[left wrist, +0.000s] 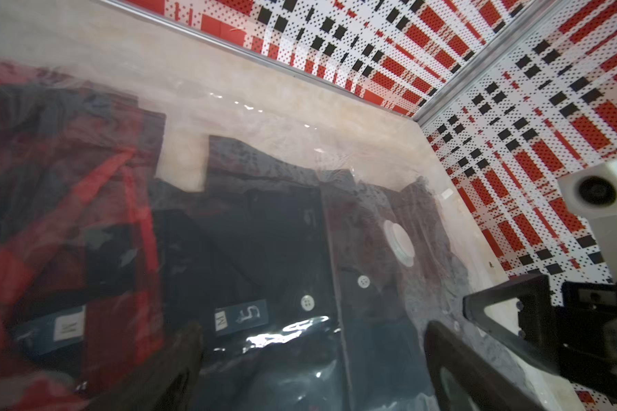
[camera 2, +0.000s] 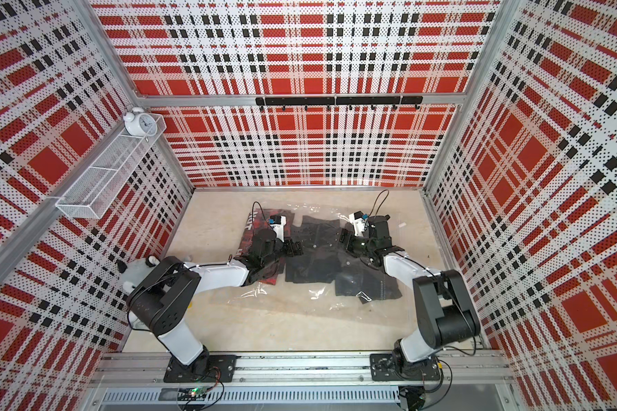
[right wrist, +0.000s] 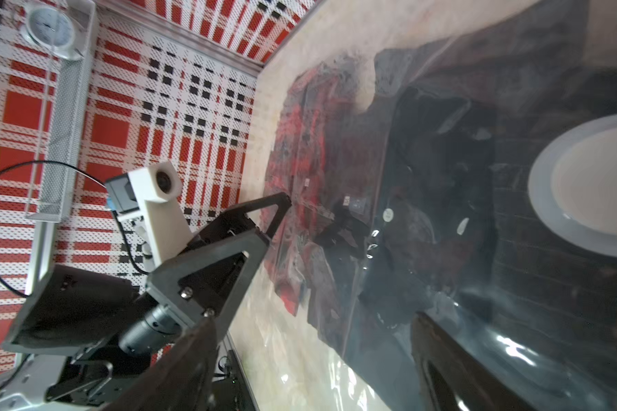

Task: Place the folded shirt into the vacuum bag
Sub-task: Adjust the vacuum bag at the center of the board.

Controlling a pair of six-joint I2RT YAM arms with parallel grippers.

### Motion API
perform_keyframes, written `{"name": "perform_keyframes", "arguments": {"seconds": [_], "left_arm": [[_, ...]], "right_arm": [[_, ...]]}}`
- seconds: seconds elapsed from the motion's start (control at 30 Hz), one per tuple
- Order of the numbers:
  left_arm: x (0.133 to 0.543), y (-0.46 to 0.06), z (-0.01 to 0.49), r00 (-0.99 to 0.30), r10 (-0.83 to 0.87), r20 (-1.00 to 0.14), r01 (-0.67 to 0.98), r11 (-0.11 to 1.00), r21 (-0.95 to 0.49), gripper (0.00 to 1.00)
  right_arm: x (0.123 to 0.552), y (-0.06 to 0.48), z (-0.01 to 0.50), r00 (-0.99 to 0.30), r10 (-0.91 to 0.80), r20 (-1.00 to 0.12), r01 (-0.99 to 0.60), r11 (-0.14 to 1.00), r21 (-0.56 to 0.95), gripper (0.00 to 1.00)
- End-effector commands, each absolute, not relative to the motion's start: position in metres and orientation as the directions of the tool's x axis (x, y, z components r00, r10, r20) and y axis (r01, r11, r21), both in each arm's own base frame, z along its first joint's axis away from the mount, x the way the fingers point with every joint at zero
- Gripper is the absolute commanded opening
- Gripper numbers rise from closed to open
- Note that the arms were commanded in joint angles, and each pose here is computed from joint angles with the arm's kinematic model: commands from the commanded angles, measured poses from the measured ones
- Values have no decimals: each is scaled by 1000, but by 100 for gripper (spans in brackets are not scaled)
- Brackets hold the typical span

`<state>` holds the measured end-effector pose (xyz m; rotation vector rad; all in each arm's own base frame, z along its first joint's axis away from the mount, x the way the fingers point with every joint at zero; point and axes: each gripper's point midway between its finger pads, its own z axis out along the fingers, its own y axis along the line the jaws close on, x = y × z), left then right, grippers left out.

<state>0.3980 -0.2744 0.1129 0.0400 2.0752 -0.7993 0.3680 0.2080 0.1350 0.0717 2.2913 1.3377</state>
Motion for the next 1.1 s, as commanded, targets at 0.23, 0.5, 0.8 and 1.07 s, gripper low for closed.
{"name": "perform_keyframes", "arguments": {"seconds": [0.23, 0.5, 0.8, 1.07], "left_arm": [[399, -235, 41, -677, -283, -679, 178, 833, -524, 98], [424, -213, 34, -665, -327, -672, 127, 836, -533, 98], [467, -201, 78, -606, -364, -708, 168, 811, -561, 98], [437, -193, 144, -515, -323, -794, 184, 863, -470, 98]], "right_arm": [[366, 183, 14, -931, 306, -199, 79, 701, 709, 70], [409, 183, 21, -913, 311, -264, 59, 742, 668, 72], [459, 205, 67, -891, 299, -343, -49, 686, 726, 77], [428, 195, 156, -818, 303, -489, -178, 676, 715, 83]]}}
